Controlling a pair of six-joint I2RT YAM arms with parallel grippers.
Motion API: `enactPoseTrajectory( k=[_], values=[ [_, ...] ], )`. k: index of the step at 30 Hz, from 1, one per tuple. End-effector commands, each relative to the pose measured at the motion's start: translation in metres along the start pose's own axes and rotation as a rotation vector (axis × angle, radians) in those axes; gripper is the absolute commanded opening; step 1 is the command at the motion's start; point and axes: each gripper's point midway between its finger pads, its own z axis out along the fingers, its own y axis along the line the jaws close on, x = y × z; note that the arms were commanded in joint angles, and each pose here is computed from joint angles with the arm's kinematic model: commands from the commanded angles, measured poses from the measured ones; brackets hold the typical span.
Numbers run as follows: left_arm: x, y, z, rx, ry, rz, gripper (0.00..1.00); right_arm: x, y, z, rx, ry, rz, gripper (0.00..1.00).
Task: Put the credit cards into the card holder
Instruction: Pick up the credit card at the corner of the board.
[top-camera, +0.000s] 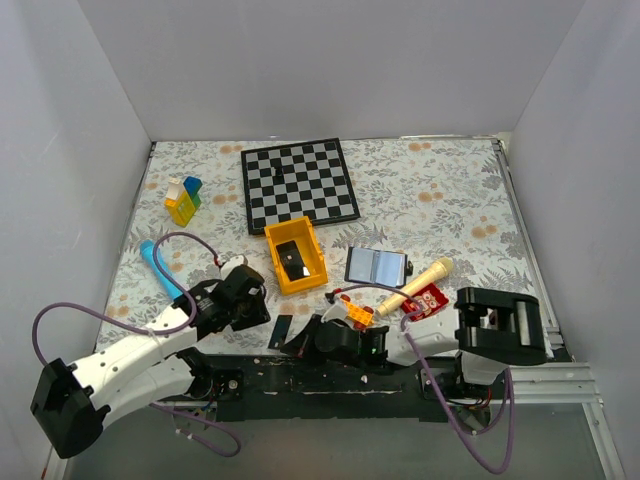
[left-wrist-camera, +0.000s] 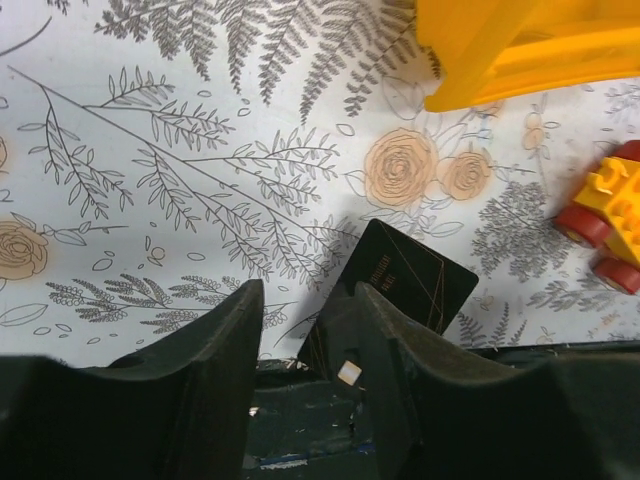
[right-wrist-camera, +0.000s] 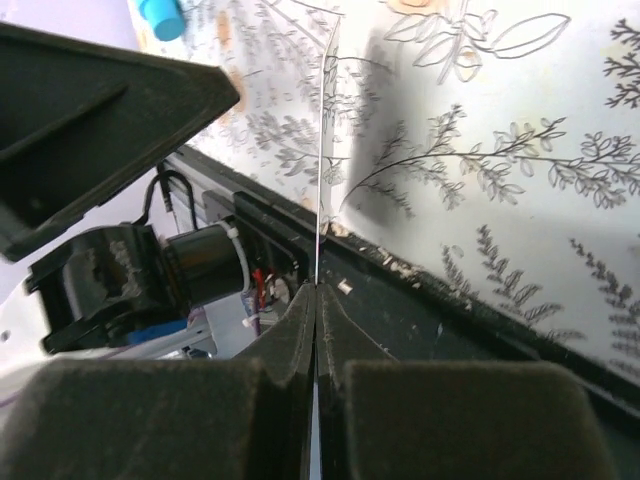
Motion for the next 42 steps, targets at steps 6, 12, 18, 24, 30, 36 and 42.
enactPoseTrajectory(
  k=[6,12,18,24,30,36,42],
  values=[
    [-0.071,-0.037,-0.068,0.225,-0.302,-0.072,0.59,-0.047,0.007,-0.067,0.069,-0.143,-0.233,0.01],
    [-0.108,-0.078,-0.110,0.409,-0.403,-0.078,0.64,-0.086,0.020,-0.123,0.034,-0.250,-0.314,0.01],
    [-0.138,-0.116,-0.155,0.660,-0.474,-0.088,0.76,-0.127,0.048,-0.171,-0.139,-0.315,-0.347,0.01],
    [-0.157,-0.151,-0.179,0.971,-0.451,-0.082,0.87,-0.156,0.094,-0.185,-0.290,-0.242,-0.395,0.01],
    [-0.176,-0.160,-0.205,1.123,-0.508,-0.057,0.90,-0.165,0.138,-0.182,-0.441,-0.166,-0.430,0.01],
    [-0.167,-0.158,-0.193,1.145,-0.455,-0.022,0.90,-0.177,0.161,-0.198,-0.643,-0.134,-0.440,0.01],
    [-0.153,-0.162,-0.195,1.194,-0.407,0.061,0.87,-0.168,0.179,-0.209,-0.745,-0.068,-0.473,0.01]
  ],
)
